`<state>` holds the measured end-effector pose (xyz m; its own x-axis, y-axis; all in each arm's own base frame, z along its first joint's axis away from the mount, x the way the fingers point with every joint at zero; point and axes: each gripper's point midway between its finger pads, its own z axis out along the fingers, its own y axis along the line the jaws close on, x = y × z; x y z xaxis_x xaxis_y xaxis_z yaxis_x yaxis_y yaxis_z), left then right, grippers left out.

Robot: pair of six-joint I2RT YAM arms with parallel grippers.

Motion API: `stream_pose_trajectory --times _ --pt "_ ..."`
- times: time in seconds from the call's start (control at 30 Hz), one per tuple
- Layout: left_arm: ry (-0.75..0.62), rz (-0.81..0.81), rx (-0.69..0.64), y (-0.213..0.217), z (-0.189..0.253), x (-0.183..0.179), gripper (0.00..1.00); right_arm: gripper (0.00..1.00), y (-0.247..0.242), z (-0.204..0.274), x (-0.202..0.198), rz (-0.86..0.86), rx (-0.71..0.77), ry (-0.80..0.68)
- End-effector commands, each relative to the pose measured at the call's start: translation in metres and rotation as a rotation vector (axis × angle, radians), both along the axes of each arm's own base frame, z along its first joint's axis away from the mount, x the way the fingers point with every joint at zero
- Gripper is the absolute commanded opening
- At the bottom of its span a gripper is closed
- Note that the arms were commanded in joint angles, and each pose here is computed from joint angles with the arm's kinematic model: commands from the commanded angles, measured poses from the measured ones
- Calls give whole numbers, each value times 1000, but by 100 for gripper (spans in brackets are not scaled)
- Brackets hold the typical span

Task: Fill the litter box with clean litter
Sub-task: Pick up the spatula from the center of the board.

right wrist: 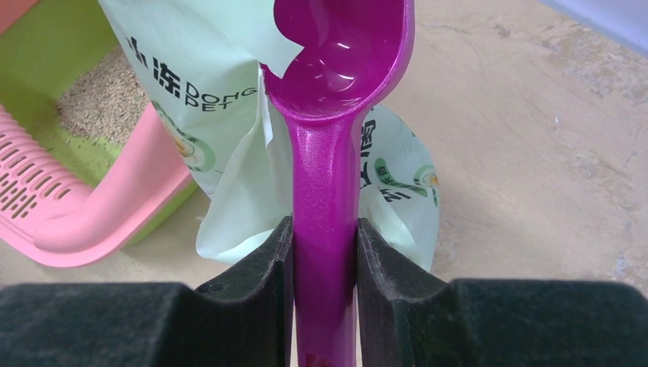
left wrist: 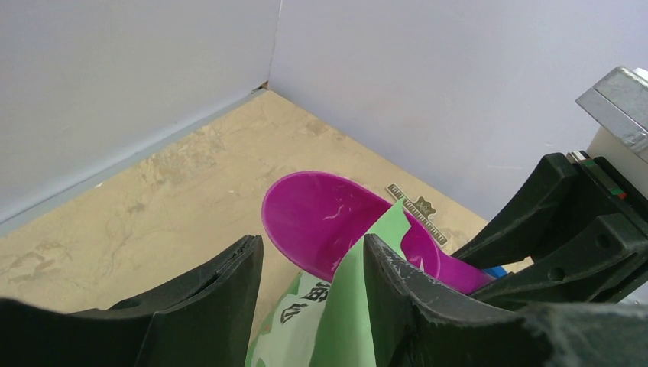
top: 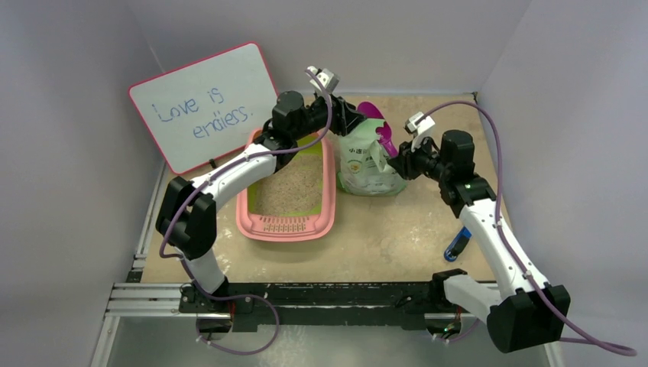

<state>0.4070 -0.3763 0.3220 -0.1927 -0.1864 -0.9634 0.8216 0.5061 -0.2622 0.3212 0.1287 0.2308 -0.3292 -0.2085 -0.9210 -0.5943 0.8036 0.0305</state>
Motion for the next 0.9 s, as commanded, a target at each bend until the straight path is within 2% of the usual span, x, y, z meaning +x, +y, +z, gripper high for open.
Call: stream_pose_trajectory --times 0.0,0.27,0.33,0.53,0.63,0.77,0.87 --pt "-15 -22 -31 -4 8 -4 51 0 13 8 -11 82 36 -26" --pt "-13 -95 -40 -11 8 -13 50 0 19 16 -9 178 -16 -96" --pt "-14 -110 -32 -13 8 -15 42 0 19 17 -8 203 -41 -98" --pt "-16 -123 -21 -13 8 -17 37 0 26 11 -13 336 -111 -77" --pt "-14 -126 -32 -15 8 -15 31 0 25 16 -6 354 -153 -118" --pt "-5 -139 -37 -18 9 -16 24 0 26 11 -16 389 -155 -118" --pt "-3 -148 -38 -19 8 -16 15 0 25 15 -17 387 -158 -136"
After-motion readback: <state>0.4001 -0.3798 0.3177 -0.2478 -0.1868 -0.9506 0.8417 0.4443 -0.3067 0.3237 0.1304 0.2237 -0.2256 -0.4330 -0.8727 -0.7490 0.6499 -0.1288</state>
